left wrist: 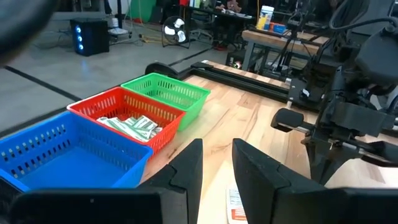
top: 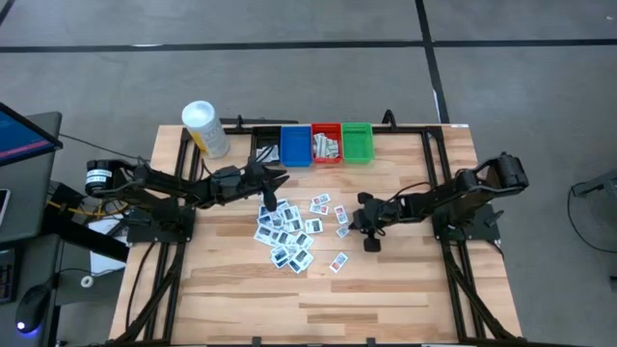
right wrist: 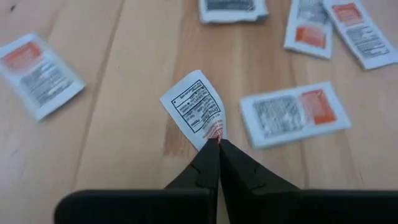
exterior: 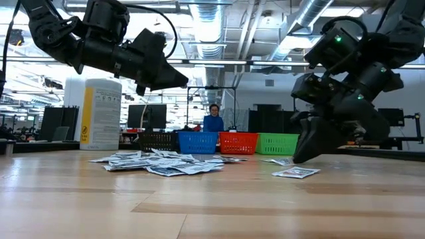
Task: Pick & Place First Aid Supplies
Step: Put the orange ointment pack into the black bin
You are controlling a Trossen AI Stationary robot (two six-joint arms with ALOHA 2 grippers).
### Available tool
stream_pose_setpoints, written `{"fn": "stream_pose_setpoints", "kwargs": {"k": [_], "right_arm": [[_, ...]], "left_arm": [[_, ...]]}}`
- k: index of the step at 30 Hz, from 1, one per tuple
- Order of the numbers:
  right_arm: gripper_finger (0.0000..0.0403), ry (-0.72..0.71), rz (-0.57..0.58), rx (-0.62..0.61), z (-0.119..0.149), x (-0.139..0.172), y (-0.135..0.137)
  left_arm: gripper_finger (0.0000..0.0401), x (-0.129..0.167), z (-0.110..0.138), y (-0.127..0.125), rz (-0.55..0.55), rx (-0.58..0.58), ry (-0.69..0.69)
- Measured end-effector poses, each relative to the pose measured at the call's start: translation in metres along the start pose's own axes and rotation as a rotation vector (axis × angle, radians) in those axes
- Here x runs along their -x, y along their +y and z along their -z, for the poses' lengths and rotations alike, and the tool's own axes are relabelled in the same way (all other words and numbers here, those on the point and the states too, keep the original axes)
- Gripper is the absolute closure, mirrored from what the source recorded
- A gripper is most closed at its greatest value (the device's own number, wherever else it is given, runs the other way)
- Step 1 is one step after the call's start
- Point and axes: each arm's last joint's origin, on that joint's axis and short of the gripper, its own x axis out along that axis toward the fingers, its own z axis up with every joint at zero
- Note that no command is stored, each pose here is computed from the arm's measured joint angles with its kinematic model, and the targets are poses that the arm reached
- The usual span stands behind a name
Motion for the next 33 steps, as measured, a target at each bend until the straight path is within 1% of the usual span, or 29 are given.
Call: {"fn": "stream_pose_setpoints", "kwargs": {"k": [2, 4, 7, 9, 13, 17, 22, 26, 30, 33], "right_arm": [[0.04, -0.01, -0.001, 0.013, -0.001, 0.005, 0.001], [0.0401, -0.047, 0.022, 0.019, -0.007, 0.01, 0.002], [0.0401, -0.11, 0.097, 0.02, -0.015, 0.019, 0.002], [0.0401, -0.14, 0.156, 0.017, -0.02, 0.024, 0.001], [0.0402, -0.217, 0.251, -0.001, -0.037, 0.033, -0.001], [0.0402, -0.259, 0.329, -0.007, -0.051, 0.037, -0.003], [0.0402, -0.296, 0.408, 0.005, -0.07, 0.04, -0.005], [0.0402, -0.327, 0.433, 0.025, -0.085, 0.04, -0.006], [0.0402, -0.337, 0.494, 0.048, -0.098, 0.038, -0.008], [0.0403, -0.339, 0.537, 0.047, -0.108, 0.035, -0.009]], "left_arm": [[0.0313, 0.0, 0.0, 0.0, 0.005, 0.019, 0.001], [0.0313, 0.0, 0.0, 0.0, 0.012, 0.054, 0.003], [0.0313, 0.0, 0.001, 0.0, 0.019, 0.096, 0.012], [0.0313, 0.0, 0.001, -0.001, 0.053, 0.117, 0.019], [0.0309, 0.0, 0.001, -0.004, 0.085, 0.129, 0.024], [0.0288, 0.0, 0.0, -0.004, 0.099, 0.157, 0.018], [0.0247, 0.0, -0.002, -0.006, 0.121, 0.184, 0.003], [0.0218, -0.001, -0.007, -0.012, 0.144, 0.21, -0.01], [0.0203, -0.005, -0.013, -0.023, 0.183, 0.214, -0.028], [0.0202, -0.015, -0.013, -0.032, 0.199, 0.211, -0.019]]}}
